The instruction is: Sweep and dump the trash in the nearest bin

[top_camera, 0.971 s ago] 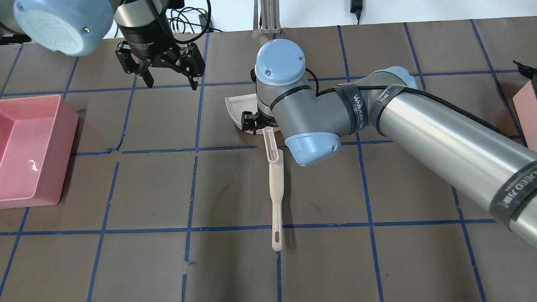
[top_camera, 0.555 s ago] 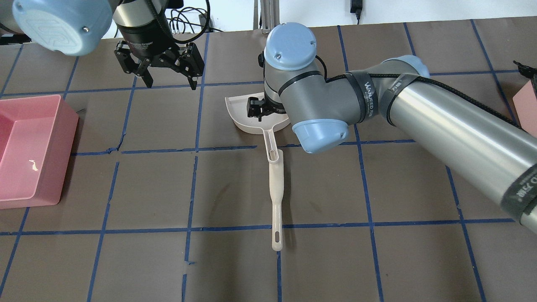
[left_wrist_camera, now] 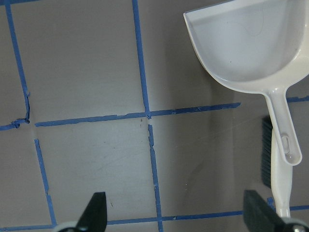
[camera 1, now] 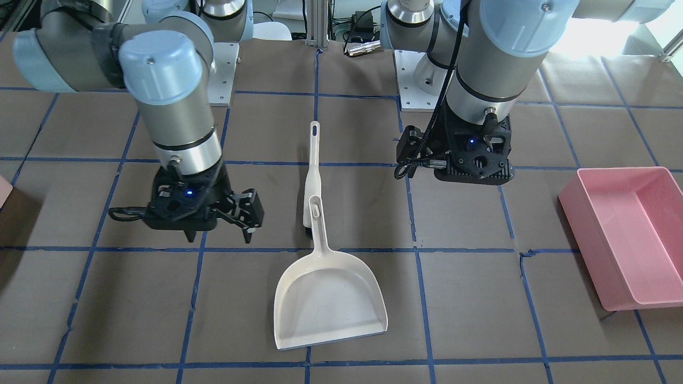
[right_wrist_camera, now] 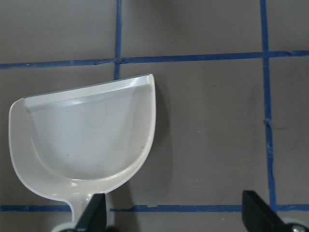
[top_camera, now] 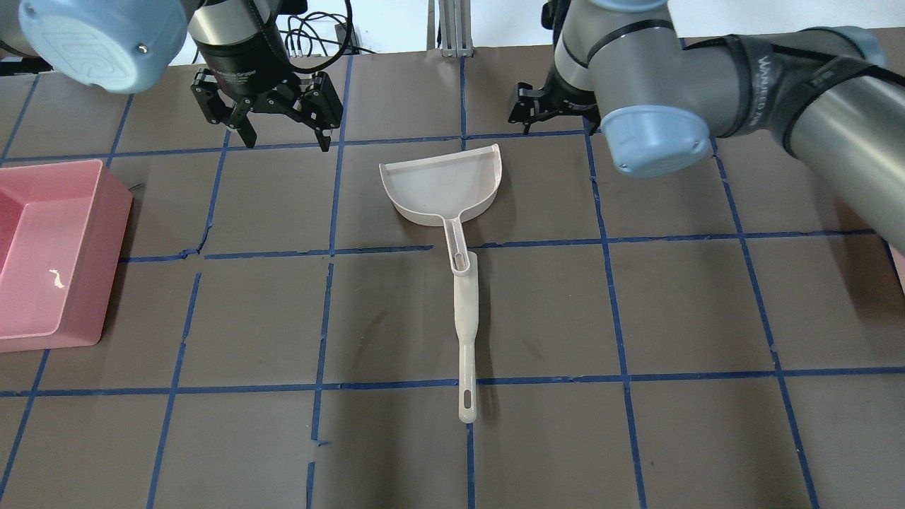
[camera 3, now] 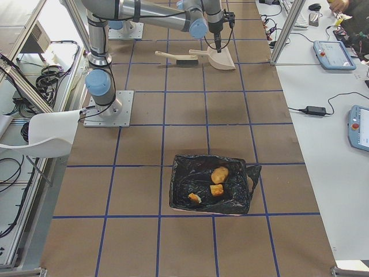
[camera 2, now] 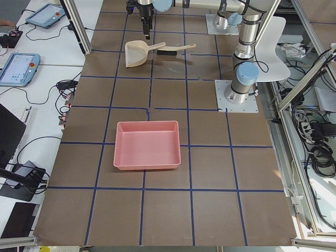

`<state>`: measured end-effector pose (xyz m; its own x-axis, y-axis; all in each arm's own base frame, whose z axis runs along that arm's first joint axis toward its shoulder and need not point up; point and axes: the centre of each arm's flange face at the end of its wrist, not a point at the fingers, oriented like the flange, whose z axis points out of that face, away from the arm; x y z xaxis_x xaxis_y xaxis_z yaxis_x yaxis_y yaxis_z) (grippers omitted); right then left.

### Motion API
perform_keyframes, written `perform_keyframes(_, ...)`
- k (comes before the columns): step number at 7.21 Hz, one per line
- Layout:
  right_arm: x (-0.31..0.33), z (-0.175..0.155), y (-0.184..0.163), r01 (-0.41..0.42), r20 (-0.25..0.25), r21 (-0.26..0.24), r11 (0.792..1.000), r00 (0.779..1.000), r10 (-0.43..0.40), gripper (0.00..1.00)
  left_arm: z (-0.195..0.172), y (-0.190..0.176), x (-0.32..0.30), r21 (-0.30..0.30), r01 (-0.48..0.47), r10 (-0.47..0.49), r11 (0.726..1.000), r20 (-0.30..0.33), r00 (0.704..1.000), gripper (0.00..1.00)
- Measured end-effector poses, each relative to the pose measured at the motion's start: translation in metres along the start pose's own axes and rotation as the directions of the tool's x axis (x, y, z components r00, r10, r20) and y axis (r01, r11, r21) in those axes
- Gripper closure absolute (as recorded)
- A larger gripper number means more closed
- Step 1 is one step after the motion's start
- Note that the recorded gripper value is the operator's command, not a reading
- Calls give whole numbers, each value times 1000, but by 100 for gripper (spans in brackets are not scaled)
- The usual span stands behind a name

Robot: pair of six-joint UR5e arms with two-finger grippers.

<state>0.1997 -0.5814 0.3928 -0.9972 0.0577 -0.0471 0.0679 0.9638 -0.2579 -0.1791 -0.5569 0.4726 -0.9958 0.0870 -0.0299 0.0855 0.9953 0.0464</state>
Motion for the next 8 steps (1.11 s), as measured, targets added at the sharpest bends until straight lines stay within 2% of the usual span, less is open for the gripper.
perform_keyframes(2,73,-16,-16,-28,-36,-10,1000,999,27,0,0,0,0,0,0,0,1000,1,1000,0)
perform_keyframes(5,190,-20,-32,18,-81,-30,999,996,-20,0,0,0,0,-1,0,0,1000,1,1000,0)
perform_keyframes(7,291,-22,-29,76,-104,-70,995,991,-83,0,0,0,0,0,0,0,1000,0,1000,0)
perform_keyframes(8,337,-21,-20,71,-104,-106,992,991,-82,0,0,0,0,0,0,0,1000,0,1000,0)
